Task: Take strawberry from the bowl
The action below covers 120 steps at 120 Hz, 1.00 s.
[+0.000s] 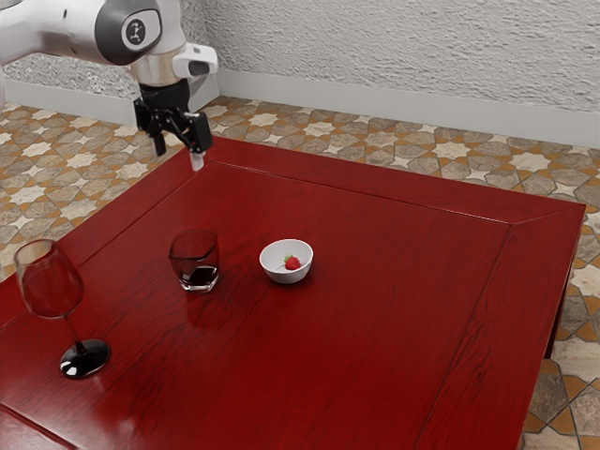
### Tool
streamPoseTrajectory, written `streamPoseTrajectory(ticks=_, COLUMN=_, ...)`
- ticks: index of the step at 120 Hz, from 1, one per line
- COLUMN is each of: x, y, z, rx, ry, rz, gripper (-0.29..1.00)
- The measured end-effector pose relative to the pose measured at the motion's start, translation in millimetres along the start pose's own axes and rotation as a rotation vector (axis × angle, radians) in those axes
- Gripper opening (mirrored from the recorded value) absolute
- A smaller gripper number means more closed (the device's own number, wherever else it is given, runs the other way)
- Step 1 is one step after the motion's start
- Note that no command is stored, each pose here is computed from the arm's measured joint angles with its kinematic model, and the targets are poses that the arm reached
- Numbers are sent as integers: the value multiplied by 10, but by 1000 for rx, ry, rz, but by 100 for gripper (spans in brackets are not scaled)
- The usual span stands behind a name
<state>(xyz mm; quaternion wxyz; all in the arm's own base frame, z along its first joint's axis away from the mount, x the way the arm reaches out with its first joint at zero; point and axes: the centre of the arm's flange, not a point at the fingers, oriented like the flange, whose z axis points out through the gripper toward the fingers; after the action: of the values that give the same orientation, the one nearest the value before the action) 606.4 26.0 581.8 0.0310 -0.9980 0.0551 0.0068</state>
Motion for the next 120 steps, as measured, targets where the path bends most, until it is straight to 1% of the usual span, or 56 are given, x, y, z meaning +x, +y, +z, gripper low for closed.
streamPoseTrajectory(ticks=20, x=9, y=-9, z=-20, rx=5, ry=14, rz=9, gripper=70)
streamPoseTrajectory(ticks=32, x=88, y=112, z=34, rx=6, ry=13, rz=63, gripper=70)
streamPoseTrajectory(ticks=42, x=314, y=180, z=178, rx=5, ry=29, rz=196, gripper=70)
streamPoseTrajectory(ticks=48, x=565, y=275, z=276, rx=4, ry=60, rz=301, gripper=70)
streamPoseTrajectory(ticks=56, x=846, y=466, z=503, rx=23, ry=69, rz=442, gripper=70)
streamPoseTrajectory(ticks=68, x=1012, y=509, z=723, rx=38, ry=71, rz=589, gripper=70)
streamPoseTrajectory(ticks=86, x=1395, y=526, z=1304, rx=47, ry=76, rz=785, gripper=70)
streamPoseTrajectory(ticks=96, x=1493, y=686, z=1454, rx=43, ry=86, rz=923, gripper=70)
streamPoseTrajectory(ticks=104, x=1547, y=746, z=1649, rx=37, ry=76, rz=1013, gripper=70)
streamPoseTrajectory(ticks=114, x=1590, y=755, z=1956, rx=36, ry=38, rz=1113, gripper=70)
streamPoseTrajectory(ticks=120, x=1606, y=734, z=2128, rx=36, ry=14, rz=1164, gripper=66)
